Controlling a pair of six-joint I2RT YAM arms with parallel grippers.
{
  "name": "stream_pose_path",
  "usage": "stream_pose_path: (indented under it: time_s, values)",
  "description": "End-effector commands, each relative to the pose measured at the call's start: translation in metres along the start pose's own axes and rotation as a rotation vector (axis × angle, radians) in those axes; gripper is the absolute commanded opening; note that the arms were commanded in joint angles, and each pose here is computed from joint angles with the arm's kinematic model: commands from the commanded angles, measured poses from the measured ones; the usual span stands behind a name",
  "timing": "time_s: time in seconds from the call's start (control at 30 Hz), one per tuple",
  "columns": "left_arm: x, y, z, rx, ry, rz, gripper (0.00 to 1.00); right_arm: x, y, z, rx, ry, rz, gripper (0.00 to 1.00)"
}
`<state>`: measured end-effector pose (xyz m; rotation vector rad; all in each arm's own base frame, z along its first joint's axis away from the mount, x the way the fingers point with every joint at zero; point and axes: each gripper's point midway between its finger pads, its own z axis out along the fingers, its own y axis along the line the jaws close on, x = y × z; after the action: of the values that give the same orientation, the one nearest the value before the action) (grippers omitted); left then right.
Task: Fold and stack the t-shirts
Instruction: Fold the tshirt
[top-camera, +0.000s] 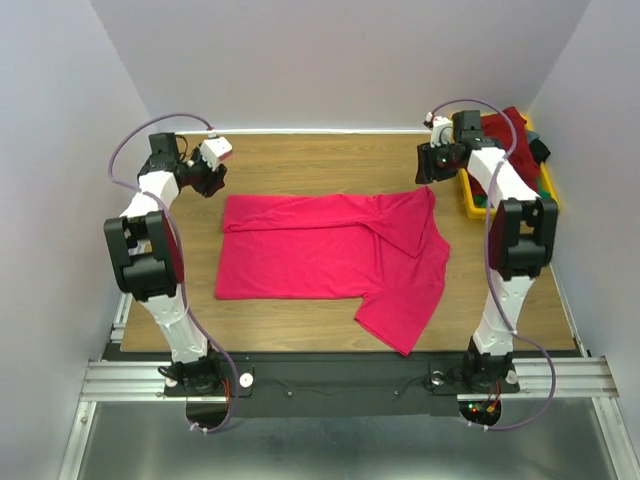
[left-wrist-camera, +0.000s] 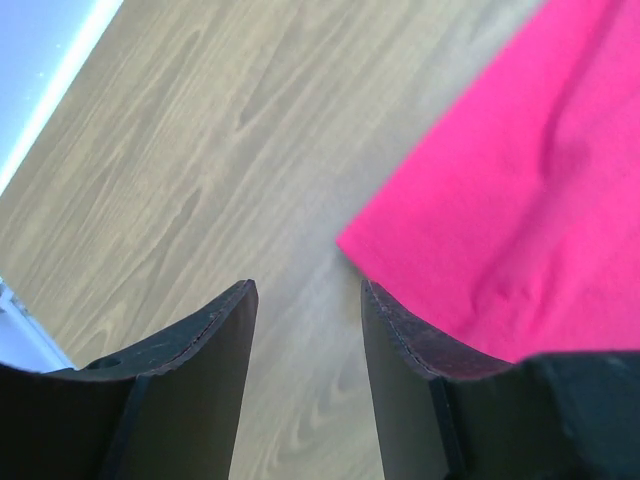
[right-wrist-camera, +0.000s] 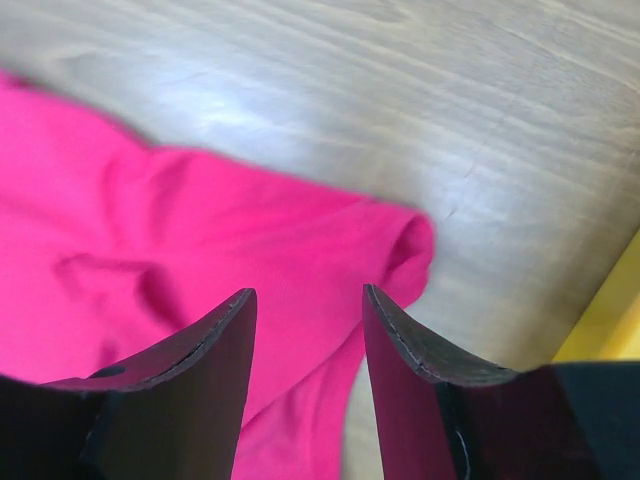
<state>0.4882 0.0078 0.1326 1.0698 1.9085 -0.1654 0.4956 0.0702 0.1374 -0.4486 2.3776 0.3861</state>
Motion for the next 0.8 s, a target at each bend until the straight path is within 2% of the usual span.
stream_pose_path:
  time_s: [0.0, 0.2, 0.47, 0.6, 0.77]
  values:
    - [-0.006, 0.015, 0.023, -0.011, -0.019, -0.213, 0.57, -0.001, -0.032, 0.029, 0.091, 0.031, 0.042, 0.52]
    - [0.005, 0.016, 0.048, -0.019, 0.034, -0.271, 0.59, 0.0, -0.055, 0.053, 0.146, 0.052, 0.049, 0.5]
    - [0.027, 0.005, 0.071, -0.018, 0.118, -0.314, 0.59, 0.011, -0.057, 0.055, 0.147, 0.073, 0.093, 0.48]
    - [0.029, 0.003, 0.075, -0.012, 0.13, -0.318, 0.59, 0.015, -0.049, 0.055, 0.109, 0.076, 0.11, 0.36]
    - [0.031, 0.002, 0.077, -0.011, 0.153, -0.314, 0.59, 0.02, -0.042, 0.058, 0.074, 0.086, 0.126, 0.36]
